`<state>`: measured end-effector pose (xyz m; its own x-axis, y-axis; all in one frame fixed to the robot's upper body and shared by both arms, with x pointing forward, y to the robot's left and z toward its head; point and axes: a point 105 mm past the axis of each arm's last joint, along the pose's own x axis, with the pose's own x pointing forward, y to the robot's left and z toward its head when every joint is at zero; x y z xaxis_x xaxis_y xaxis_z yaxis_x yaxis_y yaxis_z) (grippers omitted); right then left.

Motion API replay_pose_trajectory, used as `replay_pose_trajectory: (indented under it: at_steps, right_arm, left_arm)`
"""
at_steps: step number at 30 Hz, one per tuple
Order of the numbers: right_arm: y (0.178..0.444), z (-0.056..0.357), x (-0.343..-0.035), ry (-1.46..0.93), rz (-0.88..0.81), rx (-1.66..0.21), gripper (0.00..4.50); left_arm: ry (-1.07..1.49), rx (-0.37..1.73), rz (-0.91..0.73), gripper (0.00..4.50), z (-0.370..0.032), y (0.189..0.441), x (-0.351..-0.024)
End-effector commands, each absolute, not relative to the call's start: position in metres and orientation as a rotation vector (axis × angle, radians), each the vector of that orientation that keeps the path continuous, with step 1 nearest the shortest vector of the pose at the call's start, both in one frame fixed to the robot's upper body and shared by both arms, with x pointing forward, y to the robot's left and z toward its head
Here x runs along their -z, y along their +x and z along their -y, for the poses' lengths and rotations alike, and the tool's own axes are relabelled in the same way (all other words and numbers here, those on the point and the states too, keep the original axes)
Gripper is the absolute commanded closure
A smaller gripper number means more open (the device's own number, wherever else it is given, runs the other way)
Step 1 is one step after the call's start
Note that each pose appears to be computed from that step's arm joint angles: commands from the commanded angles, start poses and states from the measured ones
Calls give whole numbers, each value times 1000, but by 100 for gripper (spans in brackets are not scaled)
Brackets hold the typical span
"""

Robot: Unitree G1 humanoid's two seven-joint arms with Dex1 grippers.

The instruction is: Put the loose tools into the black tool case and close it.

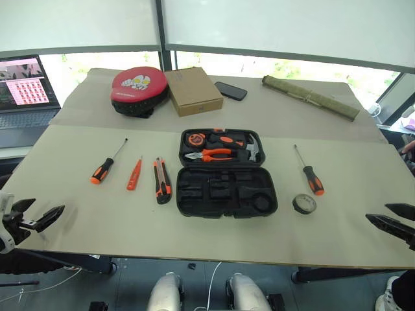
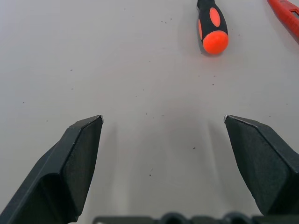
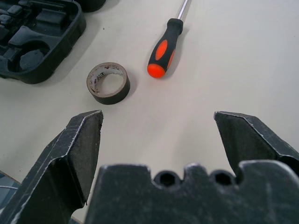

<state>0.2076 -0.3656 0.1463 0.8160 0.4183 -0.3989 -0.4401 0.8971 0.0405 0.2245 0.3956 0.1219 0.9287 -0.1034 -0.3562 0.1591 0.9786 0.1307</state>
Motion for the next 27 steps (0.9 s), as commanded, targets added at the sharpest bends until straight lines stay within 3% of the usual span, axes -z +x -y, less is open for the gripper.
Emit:
replay_pose_trajectory:
  at_steps: [1,6,13,20,27]
  right_arm:
    - [208,369,-154,-98,-375,-437,10]
    - [214,362,-166,-174,-336,-434,10]
    - [232,282,-227,-246,-186,-677,10]
    - [227,186,-255,-340,-76,-1004,10]
    - [216,141,-268,-359,5,-1164,10]
  left_arm:
    - [220,132,-326,1,-395,228,-134]
    - [168,142,-332,1,-383,246,-142]
    - [144,235,-355,1,-351,291,-174]
    - [211,294,-573,1,-336,326,-145]
    - [226,267,-627,1,-343,354,-124]
